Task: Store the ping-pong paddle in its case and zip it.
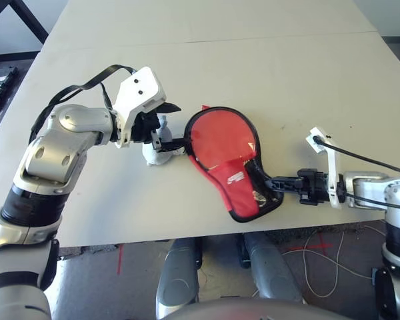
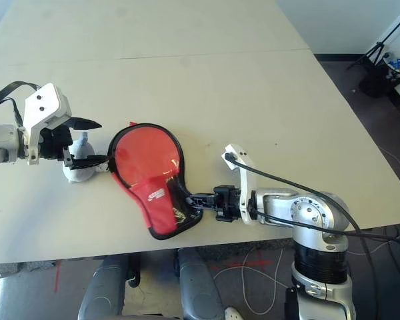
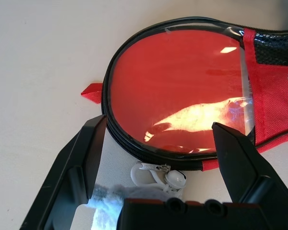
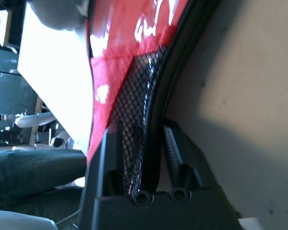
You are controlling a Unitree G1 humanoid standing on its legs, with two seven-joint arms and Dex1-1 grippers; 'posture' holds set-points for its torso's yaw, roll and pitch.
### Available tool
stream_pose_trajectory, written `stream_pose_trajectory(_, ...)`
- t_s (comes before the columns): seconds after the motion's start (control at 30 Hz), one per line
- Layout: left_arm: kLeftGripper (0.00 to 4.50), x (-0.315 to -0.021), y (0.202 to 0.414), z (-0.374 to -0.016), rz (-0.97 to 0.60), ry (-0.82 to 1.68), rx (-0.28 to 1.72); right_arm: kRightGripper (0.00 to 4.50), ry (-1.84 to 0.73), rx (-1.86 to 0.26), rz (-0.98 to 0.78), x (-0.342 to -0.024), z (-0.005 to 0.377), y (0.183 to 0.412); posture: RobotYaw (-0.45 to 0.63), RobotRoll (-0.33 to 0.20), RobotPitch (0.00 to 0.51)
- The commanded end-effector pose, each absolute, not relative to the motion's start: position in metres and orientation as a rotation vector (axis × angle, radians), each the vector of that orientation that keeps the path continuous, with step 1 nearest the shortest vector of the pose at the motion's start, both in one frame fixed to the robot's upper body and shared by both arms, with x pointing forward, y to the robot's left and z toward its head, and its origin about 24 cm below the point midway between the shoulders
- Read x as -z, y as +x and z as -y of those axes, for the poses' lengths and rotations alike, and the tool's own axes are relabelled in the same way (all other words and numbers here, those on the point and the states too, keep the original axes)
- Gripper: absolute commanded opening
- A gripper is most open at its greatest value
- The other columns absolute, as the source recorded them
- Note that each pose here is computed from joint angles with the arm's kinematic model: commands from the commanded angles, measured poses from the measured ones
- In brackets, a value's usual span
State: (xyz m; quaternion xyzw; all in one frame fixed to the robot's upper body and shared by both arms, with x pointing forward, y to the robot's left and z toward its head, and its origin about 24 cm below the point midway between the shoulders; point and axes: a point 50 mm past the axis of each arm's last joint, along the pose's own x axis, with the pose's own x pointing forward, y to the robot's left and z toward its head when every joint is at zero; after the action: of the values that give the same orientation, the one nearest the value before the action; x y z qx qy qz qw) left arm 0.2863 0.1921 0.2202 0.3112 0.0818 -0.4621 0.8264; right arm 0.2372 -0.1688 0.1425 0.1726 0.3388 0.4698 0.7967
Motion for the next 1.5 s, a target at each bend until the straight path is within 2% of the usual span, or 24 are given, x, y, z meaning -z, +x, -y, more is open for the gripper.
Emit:
stream_pose_trajectory(0.03, 4.5, -0.216, 0.286, -0.193, -0.188, 0.664, 0.989, 2.66, 0.361, -1.082, -0.68, -0.159, 0.175, 0.235, -0.01, 0.0, 0.274)
stream_pose_trajectory(0.23, 4.5, -0.217, 0.287, -0.195, -0.189, 0.667, 0.98, 4.48, 0.268, -1.094, -0.639, -0.175, 0.204, 0.242, -0.01, 0.0, 0.268)
stream_pose_trajectory(0.43, 4.5, -0.219, 0.288, -0.197, -0.185, 0.673, 0.967, 4.48, 0.154, -1.064, -0.618, -0.172, 0.228, 0.257, -0.01, 0.0, 0.266)
stream_pose_trajectory(0.57, 4.5, -0.221, 0.287, -0.201, -0.188, 0.679, 0.949, 4.48, 0.034, -1.068, -0.471, -0.177, 0.231, 0.277, 0.0, 0.0, 0.266)
stream_pose_trajectory(0.77, 4.5, -0.224, 0.286, -0.21, -0.202, 0.692, 0.912, 4.48, -0.161, -1.161, -0.206, -0.194, 0.208, 0.314, 0.01, 0.0, 0.266)
stream_pose_trajectory(0.93, 4.5, -0.227, 0.284, -0.219, -0.219, 0.699, 0.876, 4.48, -0.31, -1.27, -0.11, -0.196, 0.184, 0.332, 0.03, 0.0, 0.268)
stream_pose_trajectory(1.1, 4.5, -0.226, 0.282, -0.224, -0.233, 0.692, 0.848, 4.48, -0.389, -1.362, -0.088, -0.188, 0.166, 0.341, 0.04, 0.0, 0.267)
stream_pose_trajectory(1.27, 4.5, -0.224, 0.28, -0.227, -0.245, 0.683, 0.832, 4.48, -0.465, -1.458, -0.111, -0.17, 0.148, 0.341, 0.06, 0.0, 0.27)
stream_pose_trajectory(1.5, 4.5, -0.221, 0.28, -0.226, -0.251, 0.669, 0.83, 4.48, -0.53, -1.444, -0.162, -0.154, 0.144, 0.344, 0.06, 0.0, 0.275)
